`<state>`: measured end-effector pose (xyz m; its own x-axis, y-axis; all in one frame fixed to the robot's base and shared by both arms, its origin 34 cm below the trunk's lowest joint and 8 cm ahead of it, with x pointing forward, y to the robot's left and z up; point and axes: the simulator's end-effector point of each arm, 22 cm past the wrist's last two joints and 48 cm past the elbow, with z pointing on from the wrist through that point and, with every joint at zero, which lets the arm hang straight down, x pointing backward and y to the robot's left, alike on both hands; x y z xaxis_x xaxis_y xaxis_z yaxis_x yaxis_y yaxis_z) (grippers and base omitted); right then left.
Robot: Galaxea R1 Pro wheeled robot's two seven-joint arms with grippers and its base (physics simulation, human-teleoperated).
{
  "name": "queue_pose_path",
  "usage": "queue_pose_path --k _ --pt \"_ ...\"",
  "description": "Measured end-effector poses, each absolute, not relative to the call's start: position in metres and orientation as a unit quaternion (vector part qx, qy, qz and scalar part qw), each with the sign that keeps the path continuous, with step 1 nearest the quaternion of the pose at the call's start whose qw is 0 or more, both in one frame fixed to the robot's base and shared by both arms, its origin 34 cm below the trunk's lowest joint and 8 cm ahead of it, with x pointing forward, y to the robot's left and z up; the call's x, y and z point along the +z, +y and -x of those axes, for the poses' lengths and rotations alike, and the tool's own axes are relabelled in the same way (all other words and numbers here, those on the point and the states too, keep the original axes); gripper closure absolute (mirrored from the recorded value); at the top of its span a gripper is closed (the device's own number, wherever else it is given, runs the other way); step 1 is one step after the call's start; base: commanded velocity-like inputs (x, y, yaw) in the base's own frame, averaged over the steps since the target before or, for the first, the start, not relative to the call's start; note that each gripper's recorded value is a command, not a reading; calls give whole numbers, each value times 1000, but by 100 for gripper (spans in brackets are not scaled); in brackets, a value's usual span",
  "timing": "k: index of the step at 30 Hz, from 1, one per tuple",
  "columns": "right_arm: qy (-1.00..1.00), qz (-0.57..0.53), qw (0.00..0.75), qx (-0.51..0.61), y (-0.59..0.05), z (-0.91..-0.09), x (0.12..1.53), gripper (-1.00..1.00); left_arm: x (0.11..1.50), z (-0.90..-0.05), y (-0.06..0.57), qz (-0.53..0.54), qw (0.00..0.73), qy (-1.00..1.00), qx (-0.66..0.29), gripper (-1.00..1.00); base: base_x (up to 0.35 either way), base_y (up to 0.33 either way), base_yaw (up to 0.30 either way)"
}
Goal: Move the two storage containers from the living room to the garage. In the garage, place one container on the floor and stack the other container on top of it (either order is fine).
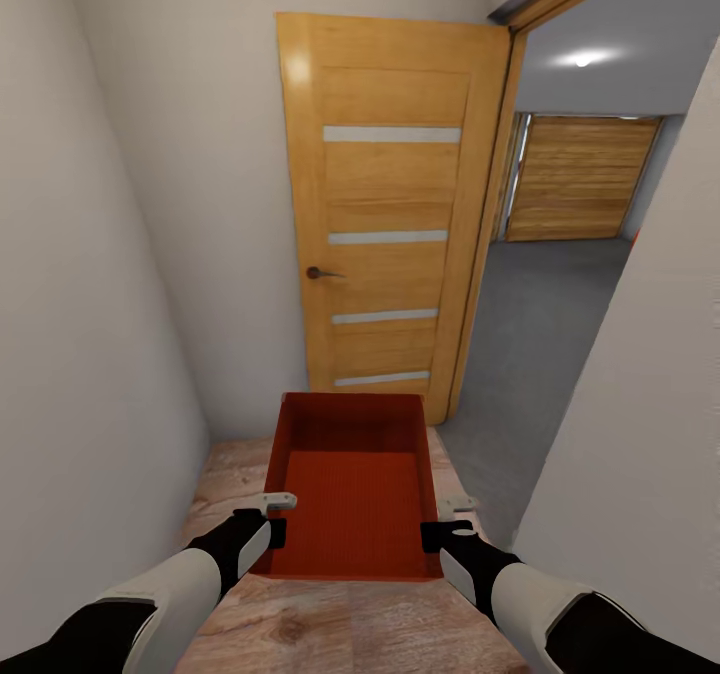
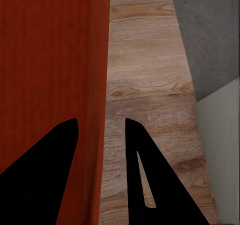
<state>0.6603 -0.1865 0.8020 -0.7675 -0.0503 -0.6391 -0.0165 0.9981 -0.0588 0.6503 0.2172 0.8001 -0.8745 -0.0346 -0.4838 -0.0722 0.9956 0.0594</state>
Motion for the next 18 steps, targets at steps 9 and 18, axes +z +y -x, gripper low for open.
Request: queue_pose_path --k 9,18 --pt "940 17 340 -25 -186 -660 802 100 800 -650 217 28 249 967 38 100 0 0 -174" --pt "940 17 340 -25 -186 -660 802 100 800 -650 217 28 248 967 38 100 0 0 -140"
